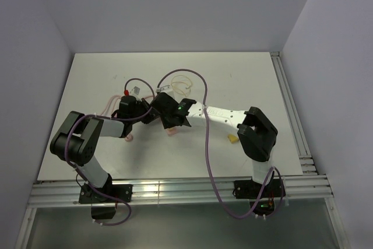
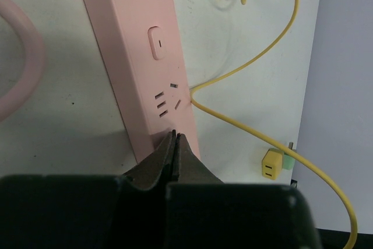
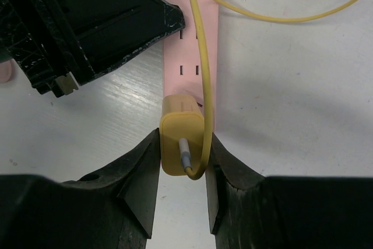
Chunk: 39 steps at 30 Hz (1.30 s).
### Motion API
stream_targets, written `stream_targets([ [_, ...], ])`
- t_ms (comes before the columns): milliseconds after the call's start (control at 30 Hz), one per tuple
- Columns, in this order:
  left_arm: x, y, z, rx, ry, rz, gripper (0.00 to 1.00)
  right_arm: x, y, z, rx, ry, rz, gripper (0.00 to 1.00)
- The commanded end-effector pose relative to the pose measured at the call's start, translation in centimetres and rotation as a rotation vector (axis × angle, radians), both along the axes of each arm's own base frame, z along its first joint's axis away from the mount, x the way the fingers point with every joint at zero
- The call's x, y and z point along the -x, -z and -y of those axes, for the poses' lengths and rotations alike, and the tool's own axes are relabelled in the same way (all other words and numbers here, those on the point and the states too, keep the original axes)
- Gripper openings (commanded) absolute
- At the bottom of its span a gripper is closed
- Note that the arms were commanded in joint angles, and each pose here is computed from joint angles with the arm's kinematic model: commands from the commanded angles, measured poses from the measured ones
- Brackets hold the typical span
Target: Insert the plug
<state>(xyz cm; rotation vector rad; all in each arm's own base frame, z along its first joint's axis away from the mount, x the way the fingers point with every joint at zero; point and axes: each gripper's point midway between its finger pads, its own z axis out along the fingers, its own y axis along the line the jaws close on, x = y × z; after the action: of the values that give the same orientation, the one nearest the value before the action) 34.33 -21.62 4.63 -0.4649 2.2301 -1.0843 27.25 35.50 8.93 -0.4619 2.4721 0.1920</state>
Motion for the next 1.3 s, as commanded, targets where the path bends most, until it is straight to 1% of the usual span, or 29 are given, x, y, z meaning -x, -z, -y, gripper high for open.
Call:
stream_targets([
  [0,4.3,5.2,-1.5,-0.109,0.01,-0.213,0.0,-0.5,0.2,-0.7,-0.011,0.016,0.042,0.0],
  [167,4.3,5.3,-1.5,-0.109,0.007,-0.216,0.0,-0.6,0.5,-0.6,0.0,0.024,0.048,0.0],
  [367,4.4,5.4,-1.6,-0.11,0.009,-0.22,0.0,-0.8,1.1,0.8,0.086,0.019,0.081,0.0],
  [667,4.5,5.4,-1.5,-0.108,0.01,-0.223,0.0,-0.5,2.4,0.4,0.112,0.0,0.045,0.0],
  [833,4.4,5.6,-1.5,-0.107,0.009,-0.228,0.0,0.0,4.4,0.9,0.166,0.016,0.036,0.0],
  [867,4.5,5.6,-1.5,-0.106,0.007,-0.231,0.0,0.3,4.5,0.6,0.156,0.019,0.046,0.0],
  [967,4.5,5.5,-1.4,-0.101,0.009,-0.231,0.0,1.1,6.0,1.5,0.171,0.046,0.036,0.0],
  [1067,4.5,5.5,-1.5,-0.102,0.008,-0.229,0.0,1.4,7.7,2.6,0.222,0.074,0.039,0.0],
  [1133,4.5,5.4,-1.5,-0.103,0.007,-0.228,0.0,2.4,8.7,3.1,0.235,0.076,0.05,0.0],
  [1167,4.5,5.5,-1.5,-0.103,0.007,-0.231,0.0,2.6,8.6,2.6,0.197,0.079,0.063,0.0],
  [1267,4.5,5.4,-1.4,-0.101,0.01,-0.228,0.0,3.5,10.0,3.3,0.201,0.09,0.055,0.0],
])
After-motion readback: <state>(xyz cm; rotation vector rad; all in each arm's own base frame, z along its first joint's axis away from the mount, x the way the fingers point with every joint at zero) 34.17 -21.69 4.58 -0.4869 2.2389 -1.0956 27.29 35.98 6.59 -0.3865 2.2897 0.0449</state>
